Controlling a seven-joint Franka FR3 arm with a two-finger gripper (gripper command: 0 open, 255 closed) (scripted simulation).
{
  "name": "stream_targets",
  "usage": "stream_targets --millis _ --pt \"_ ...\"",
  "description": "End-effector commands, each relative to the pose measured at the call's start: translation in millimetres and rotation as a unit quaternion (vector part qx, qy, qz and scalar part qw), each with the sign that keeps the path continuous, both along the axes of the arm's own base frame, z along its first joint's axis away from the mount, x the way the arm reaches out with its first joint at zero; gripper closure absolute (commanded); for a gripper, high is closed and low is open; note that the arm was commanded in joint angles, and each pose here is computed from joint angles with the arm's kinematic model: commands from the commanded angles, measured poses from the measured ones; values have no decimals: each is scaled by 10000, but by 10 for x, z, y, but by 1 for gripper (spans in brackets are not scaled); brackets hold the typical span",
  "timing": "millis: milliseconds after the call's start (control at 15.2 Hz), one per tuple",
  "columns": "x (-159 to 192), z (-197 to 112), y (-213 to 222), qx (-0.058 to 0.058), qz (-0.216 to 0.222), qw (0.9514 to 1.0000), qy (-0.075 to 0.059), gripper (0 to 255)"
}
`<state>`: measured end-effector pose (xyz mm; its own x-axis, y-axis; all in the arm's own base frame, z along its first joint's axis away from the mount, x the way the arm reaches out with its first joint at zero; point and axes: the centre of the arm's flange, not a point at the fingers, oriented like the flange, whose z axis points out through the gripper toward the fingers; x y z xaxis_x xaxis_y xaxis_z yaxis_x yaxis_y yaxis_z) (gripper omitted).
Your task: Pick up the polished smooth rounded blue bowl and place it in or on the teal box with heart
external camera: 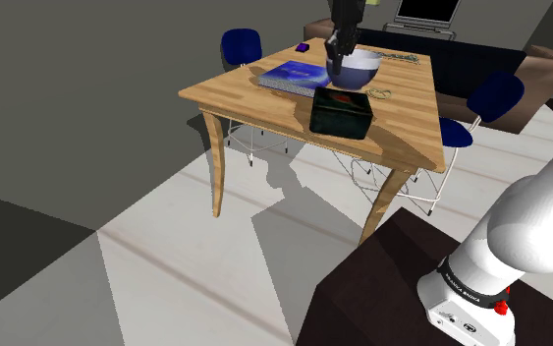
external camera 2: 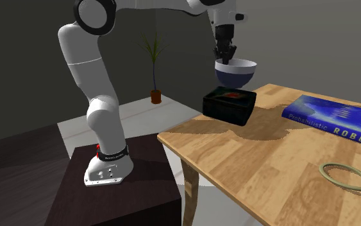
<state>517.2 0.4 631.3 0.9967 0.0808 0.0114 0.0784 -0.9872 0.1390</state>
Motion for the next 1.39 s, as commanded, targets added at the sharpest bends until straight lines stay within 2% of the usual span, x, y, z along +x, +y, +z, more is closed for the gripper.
stream_targets --millis 0,264,726,792,1122,1320 --pt "2 -111 -1 -1 0 10000 -5 255" --pt "2 -322 -1 -1 0 10000 -5 255" --pt "2 -322 -1 -1 0 10000 -5 255" --pt "2 -321 -1 -1 0 10000 -5 0" --pt "2 -322 -1 -1 0 10000 -5 0" --pt "-7 70 54 -1 0 10000 -5 0"
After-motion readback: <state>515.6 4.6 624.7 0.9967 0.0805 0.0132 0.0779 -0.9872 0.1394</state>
